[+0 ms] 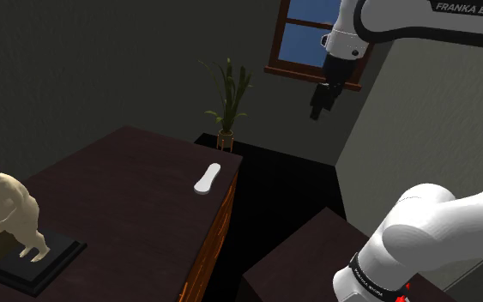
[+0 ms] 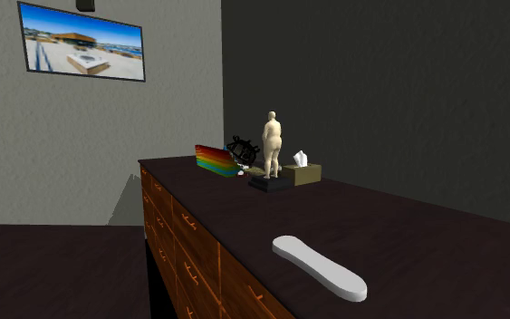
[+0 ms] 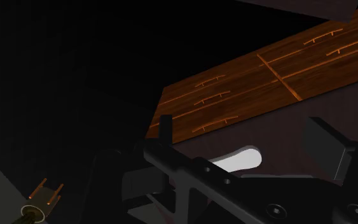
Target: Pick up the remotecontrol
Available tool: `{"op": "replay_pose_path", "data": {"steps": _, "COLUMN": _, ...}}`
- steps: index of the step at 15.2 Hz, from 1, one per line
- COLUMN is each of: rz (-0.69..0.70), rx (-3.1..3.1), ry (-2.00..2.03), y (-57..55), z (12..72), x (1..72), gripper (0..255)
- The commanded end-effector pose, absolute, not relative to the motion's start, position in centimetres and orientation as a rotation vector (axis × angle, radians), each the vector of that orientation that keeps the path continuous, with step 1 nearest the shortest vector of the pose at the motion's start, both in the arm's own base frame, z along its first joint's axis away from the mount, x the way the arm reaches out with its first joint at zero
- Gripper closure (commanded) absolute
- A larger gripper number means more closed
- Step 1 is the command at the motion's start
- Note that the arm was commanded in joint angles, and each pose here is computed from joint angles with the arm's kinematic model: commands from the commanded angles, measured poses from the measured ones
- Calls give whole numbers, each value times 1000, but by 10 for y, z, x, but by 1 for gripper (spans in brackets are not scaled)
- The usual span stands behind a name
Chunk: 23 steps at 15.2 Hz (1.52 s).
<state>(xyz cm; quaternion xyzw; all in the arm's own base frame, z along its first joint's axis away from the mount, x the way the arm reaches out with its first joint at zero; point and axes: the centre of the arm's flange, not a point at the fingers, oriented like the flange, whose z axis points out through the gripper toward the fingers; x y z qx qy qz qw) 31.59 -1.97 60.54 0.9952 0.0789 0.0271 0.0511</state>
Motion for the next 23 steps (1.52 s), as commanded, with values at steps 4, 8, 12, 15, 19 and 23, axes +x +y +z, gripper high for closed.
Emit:
{"op": "replay_pose_path", "data": {"steps": 4, "rz": 77, "rx": 3044, "ry": 129, "y": -2, "z": 576, "x": 337, "gripper": 0}}
{"op": "replay_pose_path", "data": {"steps": 8, "rz": 70, "rx": 3058, "ry": -21, "y": 19, "z": 538, "x": 366, "gripper": 0}}
{"op": "replay_pose_path", "data": {"steps": 12, "rz": 63, "rx": 3064, "ry": -171, "y": 38, "z": 500, "x": 398, "gripper": 0}}
{"op": "replay_pose_path", "data": {"steps": 15, "rz": 57, "rx": 3064, "ry": -285, "y": 50, "z": 471, "x": 422, "gripper": 0}}
{"op": "replay_pose_path", "data": {"steps": 19, "rz": 50, "rx": 3058, "ry": -436, "y": 64, "z": 434, "x": 457, "gripper": 0}}
{"op": "replay_pose_path", "data": {"steps": 23, "rz": 42, "rx": 3045, "ry": -588, "y": 76, "z": 396, "x": 492, "gripper": 0}}
